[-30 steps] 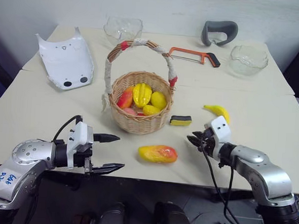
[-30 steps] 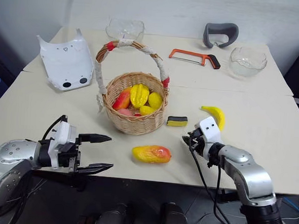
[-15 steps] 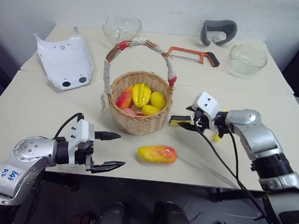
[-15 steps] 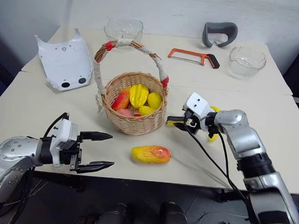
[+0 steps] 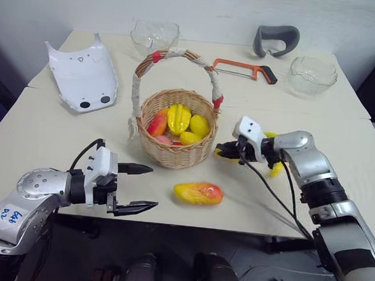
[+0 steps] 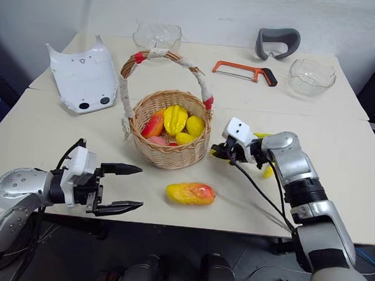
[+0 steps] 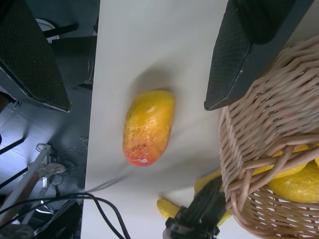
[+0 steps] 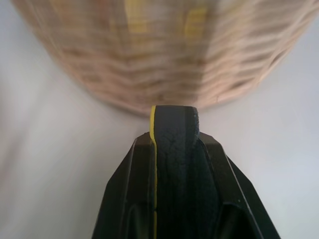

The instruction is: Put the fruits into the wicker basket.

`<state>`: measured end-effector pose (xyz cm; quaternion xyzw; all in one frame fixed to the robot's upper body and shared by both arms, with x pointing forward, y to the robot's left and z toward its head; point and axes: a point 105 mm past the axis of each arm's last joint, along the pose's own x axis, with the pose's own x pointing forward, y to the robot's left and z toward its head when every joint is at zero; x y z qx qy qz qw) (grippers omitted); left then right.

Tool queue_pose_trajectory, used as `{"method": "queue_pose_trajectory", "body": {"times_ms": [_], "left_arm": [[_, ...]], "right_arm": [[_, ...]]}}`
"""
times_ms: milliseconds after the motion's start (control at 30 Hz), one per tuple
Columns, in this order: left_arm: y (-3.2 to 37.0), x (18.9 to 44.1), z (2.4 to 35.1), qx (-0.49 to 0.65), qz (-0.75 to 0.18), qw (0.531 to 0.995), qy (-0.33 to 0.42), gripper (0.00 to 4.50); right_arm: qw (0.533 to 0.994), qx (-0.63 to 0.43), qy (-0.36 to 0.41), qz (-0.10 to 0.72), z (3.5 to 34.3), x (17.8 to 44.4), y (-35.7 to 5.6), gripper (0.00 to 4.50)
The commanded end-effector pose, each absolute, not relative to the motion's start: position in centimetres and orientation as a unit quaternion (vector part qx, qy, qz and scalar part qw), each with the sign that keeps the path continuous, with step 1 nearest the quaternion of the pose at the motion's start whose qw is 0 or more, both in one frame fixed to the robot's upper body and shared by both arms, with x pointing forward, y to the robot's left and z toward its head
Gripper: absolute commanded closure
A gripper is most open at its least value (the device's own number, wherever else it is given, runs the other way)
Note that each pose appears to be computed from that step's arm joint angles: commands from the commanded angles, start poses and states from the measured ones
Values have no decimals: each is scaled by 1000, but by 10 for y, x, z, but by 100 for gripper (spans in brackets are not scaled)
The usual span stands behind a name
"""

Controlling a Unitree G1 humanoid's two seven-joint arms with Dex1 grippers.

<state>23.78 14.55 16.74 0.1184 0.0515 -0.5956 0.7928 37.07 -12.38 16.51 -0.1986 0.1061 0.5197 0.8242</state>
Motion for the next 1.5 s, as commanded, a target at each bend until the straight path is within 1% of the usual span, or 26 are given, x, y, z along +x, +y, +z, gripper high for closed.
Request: {"method": "queue_pose_trajectory", "body": {"times_ms": [33, 100, 167, 233, 267, 333, 400, 467, 533, 600, 700, 767, 800, 833, 900, 933, 967, 1100, 1133, 1200, 1233, 1300, 1367, 1433, 1467, 1500], "left_arm": [[141, 237, 177, 111, -601, 791, 31, 0], [138, 236, 177, 107, -606, 787, 29, 0], [136, 233, 176, 94, -614, 782, 38, 0], [135, 236, 175, 86, -609, 788, 38, 0], [133, 238, 176, 83, -606, 790, 31, 0], [129, 242, 177, 83, -605, 791, 19, 0], [126, 245, 176, 83, -610, 788, 17, 0], [123, 250, 177, 90, -613, 785, 10, 0], [121, 257, 182, 94, -614, 783, -5, 0], [120, 262, 188, 92, -614, 784, -19, 0], [118, 262, 190, 96, -638, 764, -10, 0], [119, 258, 191, 93, -662, 744, 4, 0], [120, 258, 193, 92, -667, 739, 7, 0], [121, 257, 194, 90, -670, 737, 9, 0], [125, 260, 195, 102, -664, 741, 7, 0], [128, 262, 195, 106, -658, 746, 7, 0], [131, 263, 195, 109, -653, 749, 7, 0], [144, 265, 195, 121, -633, 765, 0, 0], [146, 265, 195, 122, -631, 766, -3, 0], [161, 262, 194, 127, -619, 775, 1, 0], [167, 261, 193, 131, -616, 777, 5, 0], [186, 254, 179, 134, -615, 775, 47, 0], [202, 247, 169, 128, -613, 776, 77, 0], [214, 240, 160, 111, -609, 779, 95, 0], [219, 236, 154, 107, -605, 782, 104, 0], [222, 233, 147, 106, -604, 782, 116, 0]], "right_arm": [[840, -176, 53, 511, 206, 340, -144, 368], [859, -157, 55, 485, 219, 318, -166, 368], [886, -142, 63, 437, 229, 305, -194, 368], [922, -157, 79, 344, 232, 300, -241, 368], [937, -172, 97, 289, 229, 296, -271, 368], [949, -188, 127, 217, 220, 288, -314, 368], [958, -181, 149, 164, 209, 285, -346, 368], [957, -189, 181, 127, 191, 284, -375, 368], [955, -210, 190, 93, 181, 291, -396, 368], [955, -225, 183, 67, 177, 299, -408, 368], [958, -217, 180, 55, 168, 309, -417, 368], [958, -213, 181, 62, 168, 310, -419, 314], [957, -213, 183, 68, 168, 310, -420, 296], [956, -215, 185, 71, 168, 309, -421, 263], [949, -240, 185, 88, 174, 307, -419, 191], [953, -236, 167, 91, 184, 309, -415, 168], [953, -239, 155, 100, 192, 309, -411, 132], [929, -292, 140, 178, 211, 306, -377, 1], [927, -292, 137, 194, 214, 306, -369, 1], [902, -270, 116, 317, 217, 300, -306, 1], [889, -261, 116, 358, 216, 294, -285, 1], [839, -247, 108, 472, 205, 277, -219, 1], [801, -232, 104, 542, 194, 262, -173, 1], [764, -226, 108, 595, 178, 251, -137, 1], [750, -225, 110, 613, 169, 250, -123, 1], [745, -227, 105, 618, 161, 254, -109, 1]]}}
